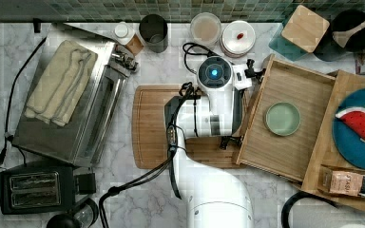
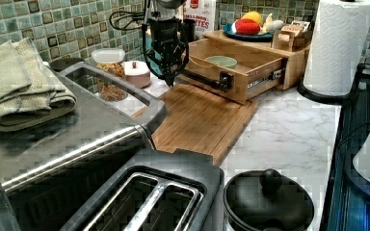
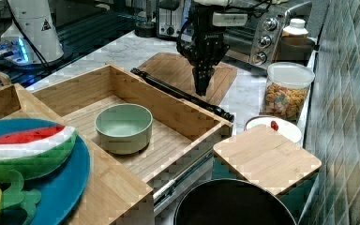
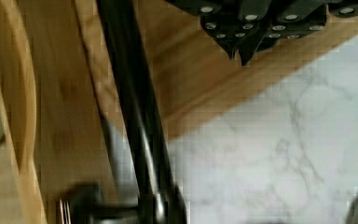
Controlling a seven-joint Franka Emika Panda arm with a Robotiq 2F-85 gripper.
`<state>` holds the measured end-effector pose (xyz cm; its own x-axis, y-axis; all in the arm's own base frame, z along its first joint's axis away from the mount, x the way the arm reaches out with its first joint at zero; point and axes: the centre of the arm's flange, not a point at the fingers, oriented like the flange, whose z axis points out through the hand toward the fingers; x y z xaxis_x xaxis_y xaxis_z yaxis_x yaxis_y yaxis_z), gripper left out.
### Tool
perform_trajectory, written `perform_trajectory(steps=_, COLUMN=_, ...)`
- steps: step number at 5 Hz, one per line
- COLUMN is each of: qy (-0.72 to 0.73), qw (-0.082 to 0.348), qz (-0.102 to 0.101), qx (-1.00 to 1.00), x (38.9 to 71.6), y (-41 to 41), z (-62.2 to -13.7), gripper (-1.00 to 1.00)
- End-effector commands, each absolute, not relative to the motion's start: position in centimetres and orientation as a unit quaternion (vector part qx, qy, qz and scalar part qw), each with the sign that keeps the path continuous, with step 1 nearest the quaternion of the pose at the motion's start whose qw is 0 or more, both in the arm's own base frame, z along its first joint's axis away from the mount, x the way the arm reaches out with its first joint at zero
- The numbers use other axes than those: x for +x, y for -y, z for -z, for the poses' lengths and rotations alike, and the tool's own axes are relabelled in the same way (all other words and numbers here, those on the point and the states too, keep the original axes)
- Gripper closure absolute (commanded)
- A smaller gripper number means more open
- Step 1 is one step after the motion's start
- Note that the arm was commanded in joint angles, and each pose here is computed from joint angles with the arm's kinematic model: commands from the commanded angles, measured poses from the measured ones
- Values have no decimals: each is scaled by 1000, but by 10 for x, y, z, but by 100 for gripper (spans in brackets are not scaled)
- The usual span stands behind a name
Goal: Close the drawer.
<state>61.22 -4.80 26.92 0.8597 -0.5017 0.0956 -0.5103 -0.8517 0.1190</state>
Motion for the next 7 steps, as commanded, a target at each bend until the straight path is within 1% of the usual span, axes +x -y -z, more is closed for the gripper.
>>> perform_trajectory(steps=1, qy=249, qw=76, qz=-48, qx=964, x=605, y=119, z=-300, gripper=100)
perform_trajectory(steps=2, qy=248, qw=66, qz=-37, qx=966, x=593, y=142, z=-300, gripper=100)
perform_trajectory(steps=3, qy=248, qw=55, qz=-5, qx=967, x=574, y=168, z=-306, gripper=100)
perform_trajectory(steps=4, qy=253, qw=56, qz=-5, qx=966, x=556, y=193, z=-312, gripper=100)
perform_trajectory(steps=5, qy=247, qw=51, qz=5, qx=968, x=540, y=229, z=-312, gripper=100)
perform_trajectory(steps=6, qy=216, qw=50, qz=-10, qx=975, x=540, y=286, z=-321, gripper=100)
perform_trajectory(steps=7, qy=196, qw=48, qz=20, qx=979, x=524, y=319, z=-323, gripper=100)
